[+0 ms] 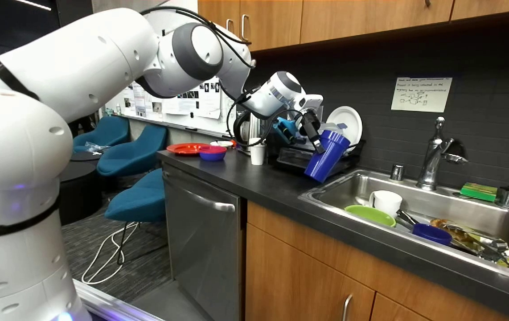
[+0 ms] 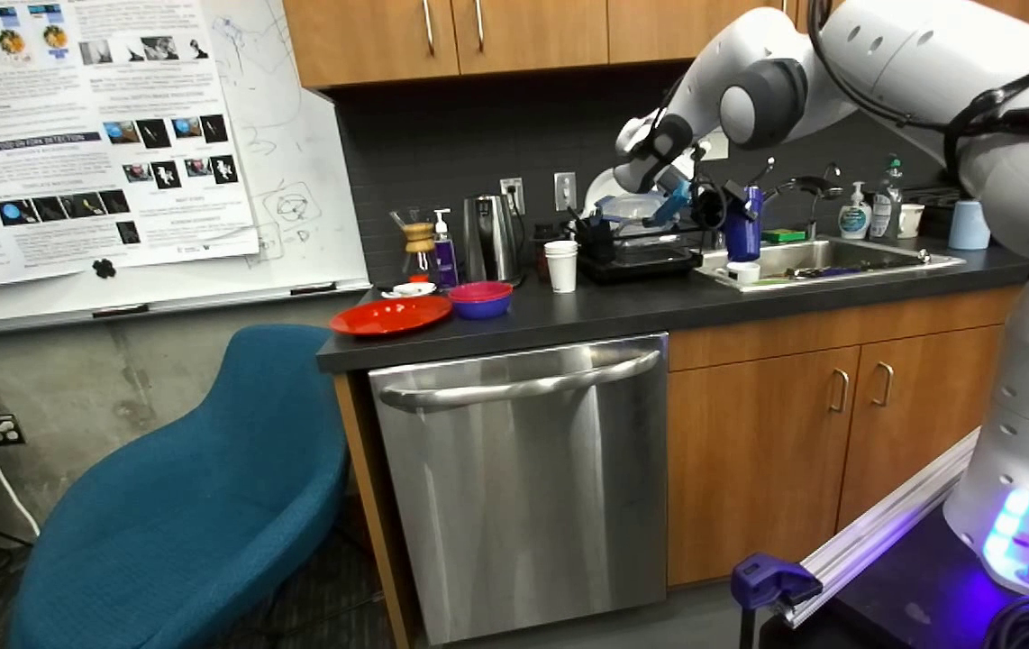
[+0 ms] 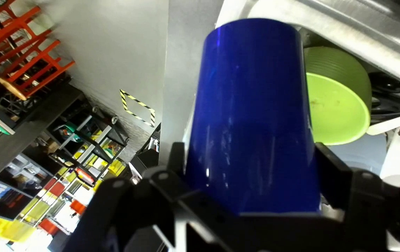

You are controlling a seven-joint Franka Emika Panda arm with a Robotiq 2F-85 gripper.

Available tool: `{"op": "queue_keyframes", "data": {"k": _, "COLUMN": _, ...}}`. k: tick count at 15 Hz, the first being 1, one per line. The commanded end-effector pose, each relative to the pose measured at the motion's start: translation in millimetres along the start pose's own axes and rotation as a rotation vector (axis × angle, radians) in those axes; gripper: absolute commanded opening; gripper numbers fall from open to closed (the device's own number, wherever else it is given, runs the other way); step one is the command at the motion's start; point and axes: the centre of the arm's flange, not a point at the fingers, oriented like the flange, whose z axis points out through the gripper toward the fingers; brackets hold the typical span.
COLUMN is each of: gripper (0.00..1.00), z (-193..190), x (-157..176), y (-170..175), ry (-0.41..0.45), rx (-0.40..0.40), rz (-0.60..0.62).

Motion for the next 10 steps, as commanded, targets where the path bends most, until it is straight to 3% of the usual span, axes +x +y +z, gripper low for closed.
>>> {"op": "queue_keyframes", "data": {"k": 1, "gripper": 0.6, "z": -9, "x": 1, "y": -32, "ry": 0.003, "rx": -0.001, "rz": 0.016}}
{"op": "queue_keyframes", "data": {"k": 8, "gripper": 0.6, "z": -9, "x": -14, "y": -41, "ry": -0.047, "rx": -0.044, "rz": 0.024}}
{"op": "queue_keyframes", "data": {"k": 10, "gripper": 0.6, "z": -15, "x": -22, "y": -43, "ry": -0.096, "rx": -0.007, "rz": 0.016}}
